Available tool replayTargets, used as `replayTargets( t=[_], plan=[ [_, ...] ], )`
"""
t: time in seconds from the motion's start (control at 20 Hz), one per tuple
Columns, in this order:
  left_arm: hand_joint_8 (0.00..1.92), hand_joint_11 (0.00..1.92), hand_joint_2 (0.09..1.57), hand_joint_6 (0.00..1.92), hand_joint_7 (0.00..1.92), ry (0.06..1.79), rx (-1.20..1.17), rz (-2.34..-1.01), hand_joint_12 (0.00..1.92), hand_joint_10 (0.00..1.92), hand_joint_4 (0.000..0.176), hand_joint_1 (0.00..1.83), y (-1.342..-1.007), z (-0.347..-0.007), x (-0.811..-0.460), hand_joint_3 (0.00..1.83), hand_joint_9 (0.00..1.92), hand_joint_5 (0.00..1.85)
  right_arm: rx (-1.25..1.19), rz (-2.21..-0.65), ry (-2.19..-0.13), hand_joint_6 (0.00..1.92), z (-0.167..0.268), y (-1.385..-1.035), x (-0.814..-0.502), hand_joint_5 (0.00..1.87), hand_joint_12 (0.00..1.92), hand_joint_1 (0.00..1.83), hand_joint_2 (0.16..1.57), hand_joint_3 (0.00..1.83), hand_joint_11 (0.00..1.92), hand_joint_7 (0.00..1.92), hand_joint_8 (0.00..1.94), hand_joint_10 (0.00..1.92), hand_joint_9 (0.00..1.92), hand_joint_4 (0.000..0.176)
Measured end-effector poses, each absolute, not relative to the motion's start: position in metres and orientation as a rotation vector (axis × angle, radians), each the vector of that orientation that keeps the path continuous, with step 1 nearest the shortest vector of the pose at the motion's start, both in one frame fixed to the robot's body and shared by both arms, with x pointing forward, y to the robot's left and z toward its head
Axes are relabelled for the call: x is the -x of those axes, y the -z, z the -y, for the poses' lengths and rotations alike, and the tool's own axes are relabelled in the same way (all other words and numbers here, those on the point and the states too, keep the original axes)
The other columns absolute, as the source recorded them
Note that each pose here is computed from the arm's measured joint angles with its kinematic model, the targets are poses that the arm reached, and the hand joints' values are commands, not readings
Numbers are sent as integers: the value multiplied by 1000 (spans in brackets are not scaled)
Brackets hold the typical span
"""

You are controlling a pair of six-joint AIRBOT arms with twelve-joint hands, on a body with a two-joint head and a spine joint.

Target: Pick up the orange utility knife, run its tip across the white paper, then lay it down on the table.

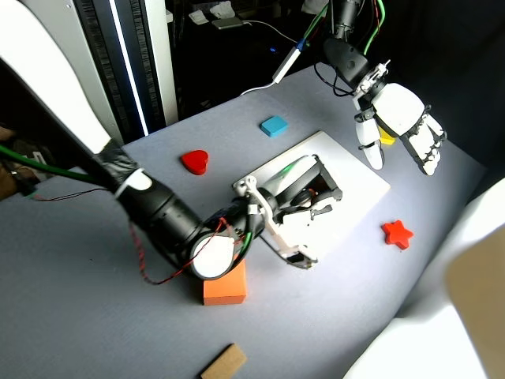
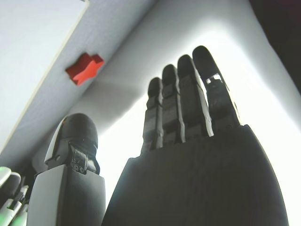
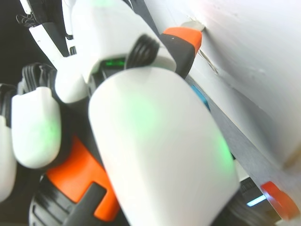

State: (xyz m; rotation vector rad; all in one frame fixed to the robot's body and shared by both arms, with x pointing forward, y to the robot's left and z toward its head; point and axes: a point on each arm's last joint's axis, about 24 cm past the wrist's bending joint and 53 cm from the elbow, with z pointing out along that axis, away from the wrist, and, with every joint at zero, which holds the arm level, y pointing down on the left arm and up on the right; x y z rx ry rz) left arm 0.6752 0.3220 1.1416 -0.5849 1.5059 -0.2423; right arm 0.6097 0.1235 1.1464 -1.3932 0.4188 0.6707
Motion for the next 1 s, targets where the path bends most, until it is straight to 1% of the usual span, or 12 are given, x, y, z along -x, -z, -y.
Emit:
replayTargets(
  t=[0.1,0.2,0.3,0.35,0.45,0.55,0.65,0.7,0.85,0.95,1.0],
  plan=[
    [1,0,1328,3,273,244,584,-1507,930,3,0,169,-1141,-321,-675,1,262,209,1393,-422,-670,1921,-121,-1147,-609,1328,1921,1474,1308,0,1672,1510,1941,1921,1627,176],
    [6,0,1323,9,292,244,586,-1507,960,8,0,186,-1141,-321,-675,0,279,226,1390,-428,-673,1921,-118,-1150,-607,1338,1921,1469,1314,0,1678,1519,1941,1921,1630,176],
    [4,0,1313,6,295,243,587,-1507,978,9,0,231,-1141,-322,-675,0,287,227,1369,-417,-684,1921,-114,-1165,-602,1340,1921,1484,1304,0,1683,1525,1941,1921,1637,176],
    [1,0,1318,2,287,245,581,-1506,974,6,0,195,-1142,-321,-675,0,280,216,1341,-405,-689,1921,-112,-1180,-601,1335,1921,1475,1307,0,1682,1521,1941,1921,1635,176],
    [1,0,1321,0,282,250,573,-1506,956,2,0,178,-1142,-318,-676,0,272,211,1254,-389,-705,1921,-105,-1217,-600,1336,1921,1464,1307,0,1689,1532,1941,1921,1640,176],
    [0,0,1326,0,269,268,577,-1511,941,0,0,154,-1140,-311,-677,2,264,205,1177,-406,-734,1921,-97,-1240,-597,1343,1921,1483,1295,0,1677,1520,1941,1921,1629,176],
    [4,0,1321,0,274,303,555,-1522,937,5,0,192,-1141,-297,-680,0,275,202,1100,-441,-787,1921,-94,-1258,-587,1348,1921,1489,1294,0,1676,1528,1941,1921,1632,176],
    [6,0,1317,2,283,333,531,-1527,969,8,0,202,-1142,-284,-683,0,287,207,1048,-459,-816,1921,-91,-1269,-582,1333,1921,1485,1295,0,1673,1527,1941,1921,1632,176],
    [5,0,1318,6,291,420,514,-1546,982,9,0,209,-1142,-247,-680,0,294,219,934,-548,-854,1921,-79,-1295,-583,1314,1921,1481,1302,0,1675,1522,1941,1921,1628,176],
    [1,0,1322,3,290,486,509,-1583,1004,3,0,186,-1137,-215,-673,1,288,220,792,-752,-912,1921,-65,-1303,-598,1347,1921,1481,1296,0,1694,1545,1941,1921,1642,176],
    [1,0,1322,3,290,500,508,-1591,1004,3,0,186,-1136,-208,-672,1,288,220,758,-802,-920,1921,-62,-1302,-603,1347,1921,1481,1296,0,1694,1545,1941,1921,1642,176]
  ],
)
